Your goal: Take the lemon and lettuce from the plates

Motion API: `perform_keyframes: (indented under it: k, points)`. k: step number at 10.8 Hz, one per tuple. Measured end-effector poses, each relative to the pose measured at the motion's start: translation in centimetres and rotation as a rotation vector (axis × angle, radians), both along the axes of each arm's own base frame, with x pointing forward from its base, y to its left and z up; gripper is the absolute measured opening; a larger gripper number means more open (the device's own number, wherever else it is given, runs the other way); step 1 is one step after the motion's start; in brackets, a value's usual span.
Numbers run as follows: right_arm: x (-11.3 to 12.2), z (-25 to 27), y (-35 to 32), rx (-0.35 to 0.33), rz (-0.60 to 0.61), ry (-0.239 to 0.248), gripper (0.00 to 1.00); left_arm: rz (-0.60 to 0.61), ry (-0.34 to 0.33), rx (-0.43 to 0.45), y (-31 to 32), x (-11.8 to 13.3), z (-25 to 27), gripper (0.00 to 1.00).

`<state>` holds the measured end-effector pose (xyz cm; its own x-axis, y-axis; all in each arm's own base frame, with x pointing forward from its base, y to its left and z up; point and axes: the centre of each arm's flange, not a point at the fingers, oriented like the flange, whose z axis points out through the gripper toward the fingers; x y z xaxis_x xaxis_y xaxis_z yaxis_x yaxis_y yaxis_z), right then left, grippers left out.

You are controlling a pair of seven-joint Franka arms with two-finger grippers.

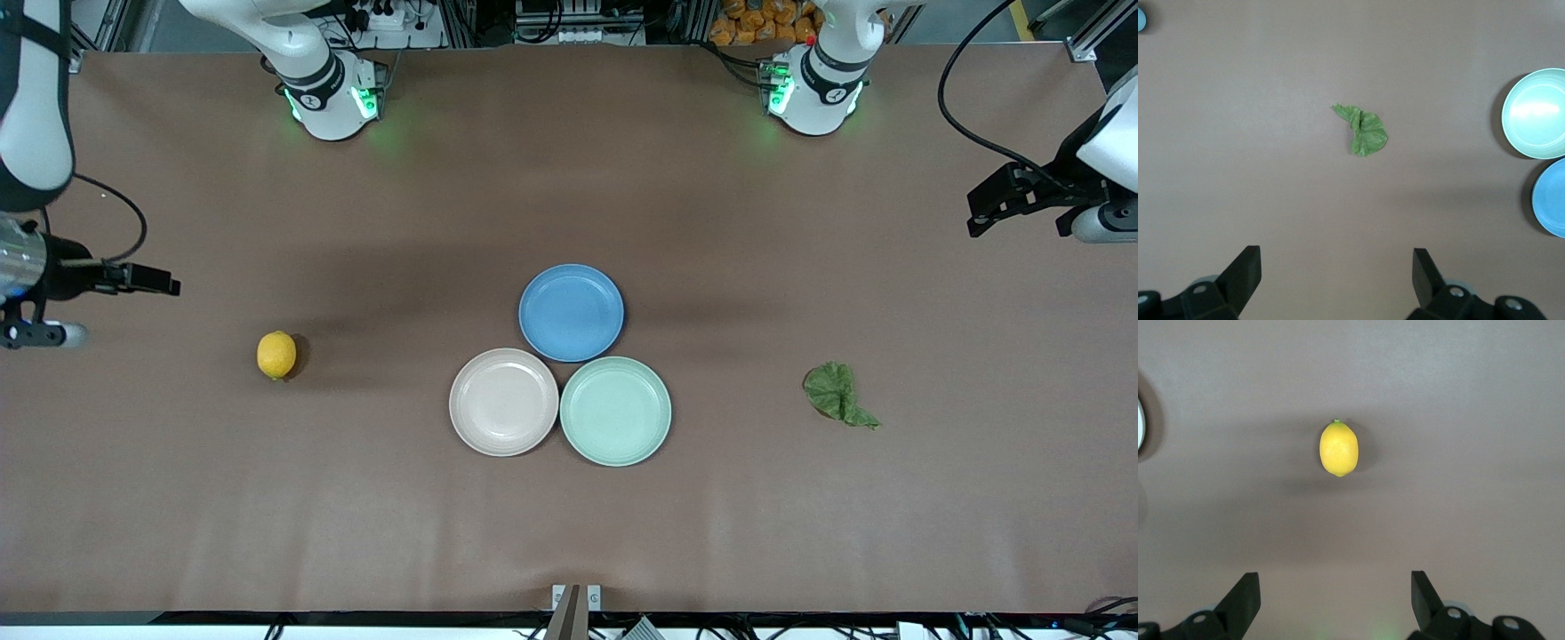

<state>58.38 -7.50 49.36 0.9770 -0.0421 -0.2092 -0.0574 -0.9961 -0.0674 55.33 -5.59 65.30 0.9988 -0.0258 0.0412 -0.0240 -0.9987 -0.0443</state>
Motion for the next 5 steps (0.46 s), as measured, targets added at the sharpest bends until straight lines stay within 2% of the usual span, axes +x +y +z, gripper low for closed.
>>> perform_keyframes:
  k: [3,5]
  points:
    - [-1.4,3.4,-0.6,0.008,-0.011,-0.055,1.0,0.0,0.001,0.0,0.0,0.0,-0.1,1.0]
    - [-1.9,5.9,0.1,0.002,-0.057,-0.066,1.0,0.0,0.002,0.0,0.0,0.0,-0.1,1.0]
